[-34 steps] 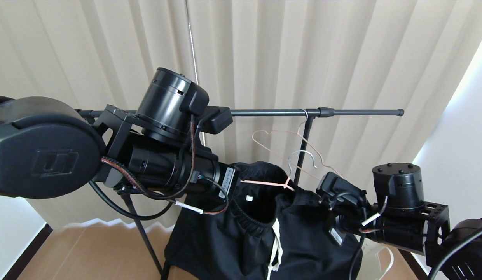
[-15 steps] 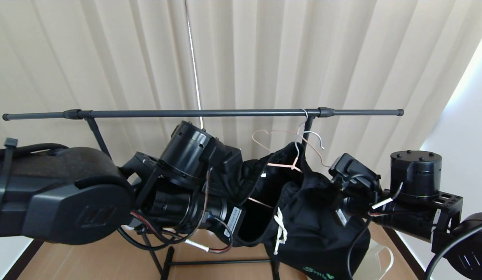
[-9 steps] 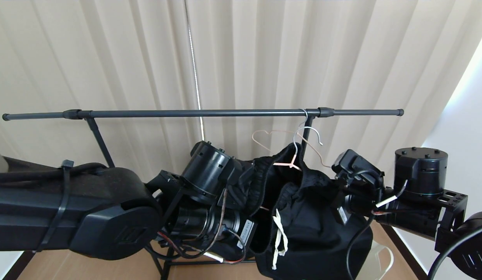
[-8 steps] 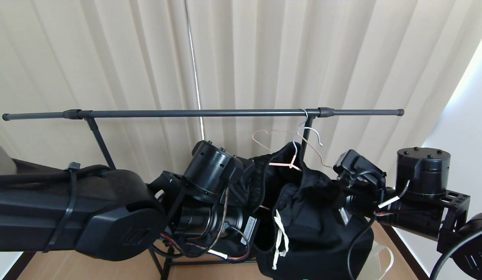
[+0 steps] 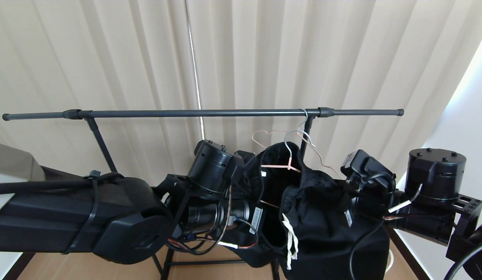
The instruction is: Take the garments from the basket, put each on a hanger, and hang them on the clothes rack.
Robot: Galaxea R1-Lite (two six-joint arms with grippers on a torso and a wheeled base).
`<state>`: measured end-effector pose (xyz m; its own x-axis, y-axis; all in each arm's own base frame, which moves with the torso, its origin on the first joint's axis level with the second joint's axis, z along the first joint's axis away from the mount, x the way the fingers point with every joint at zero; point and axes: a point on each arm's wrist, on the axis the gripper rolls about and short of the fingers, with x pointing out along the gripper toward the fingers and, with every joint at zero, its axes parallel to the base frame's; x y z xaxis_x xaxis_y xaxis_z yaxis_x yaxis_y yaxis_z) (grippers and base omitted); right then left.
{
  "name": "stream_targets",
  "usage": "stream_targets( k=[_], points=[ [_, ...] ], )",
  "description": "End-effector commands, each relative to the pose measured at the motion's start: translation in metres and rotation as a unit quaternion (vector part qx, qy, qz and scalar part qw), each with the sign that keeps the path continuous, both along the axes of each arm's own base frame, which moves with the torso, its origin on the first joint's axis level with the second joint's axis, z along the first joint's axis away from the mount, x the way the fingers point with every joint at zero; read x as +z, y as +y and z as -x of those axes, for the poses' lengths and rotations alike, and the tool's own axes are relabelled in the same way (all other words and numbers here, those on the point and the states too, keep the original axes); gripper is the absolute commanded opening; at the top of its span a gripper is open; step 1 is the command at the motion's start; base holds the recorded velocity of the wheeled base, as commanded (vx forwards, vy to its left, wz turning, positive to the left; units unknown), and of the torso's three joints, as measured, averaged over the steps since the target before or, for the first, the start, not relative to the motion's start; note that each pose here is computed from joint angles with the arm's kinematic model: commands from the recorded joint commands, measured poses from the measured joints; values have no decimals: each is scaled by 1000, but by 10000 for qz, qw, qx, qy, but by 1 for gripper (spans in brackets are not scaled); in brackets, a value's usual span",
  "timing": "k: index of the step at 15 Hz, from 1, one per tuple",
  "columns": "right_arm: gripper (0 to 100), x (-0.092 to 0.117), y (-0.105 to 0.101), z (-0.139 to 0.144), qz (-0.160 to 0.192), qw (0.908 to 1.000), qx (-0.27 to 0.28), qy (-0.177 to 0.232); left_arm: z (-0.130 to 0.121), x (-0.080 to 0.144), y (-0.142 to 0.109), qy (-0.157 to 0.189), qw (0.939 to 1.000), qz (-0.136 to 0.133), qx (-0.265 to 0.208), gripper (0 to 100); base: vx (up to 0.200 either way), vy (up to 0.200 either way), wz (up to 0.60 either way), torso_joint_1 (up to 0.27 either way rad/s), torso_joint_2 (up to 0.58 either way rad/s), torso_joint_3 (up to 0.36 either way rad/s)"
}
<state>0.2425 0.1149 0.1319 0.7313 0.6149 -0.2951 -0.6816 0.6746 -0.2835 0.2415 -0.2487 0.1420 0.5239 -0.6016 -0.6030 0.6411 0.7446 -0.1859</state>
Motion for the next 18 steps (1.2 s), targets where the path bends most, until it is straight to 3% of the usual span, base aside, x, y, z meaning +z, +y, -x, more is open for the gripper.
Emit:
stream_targets(
  k=[1,6,15,16,18],
  points=[
    [0,-3,2,3,-12,10000,59,-35,-2,-5,-4,-19,10000,29,-17,0,0,0,0,0,0,0],
    [0,1,1,10,-105,9996,239,-147,-6,-10,-7,-57,10000,77,-13,0,0,0,0,0,0,0],
    [0,15,8,40,-234,9962,754,-371,-18,-18,-17,-425,9985,329,129,0,0,0,0,0,0,0],
    [0,16,9,42,-246,9957,800,-391,-18,-18,-17,-462,9982,368,130,100,0,0,0,0,0,0],
    [0,15,10,41,-236,9958,800,-370,-18,-18,-17,-515,9978,402,139,100,0,0,0,0,0,0]
  ],
)
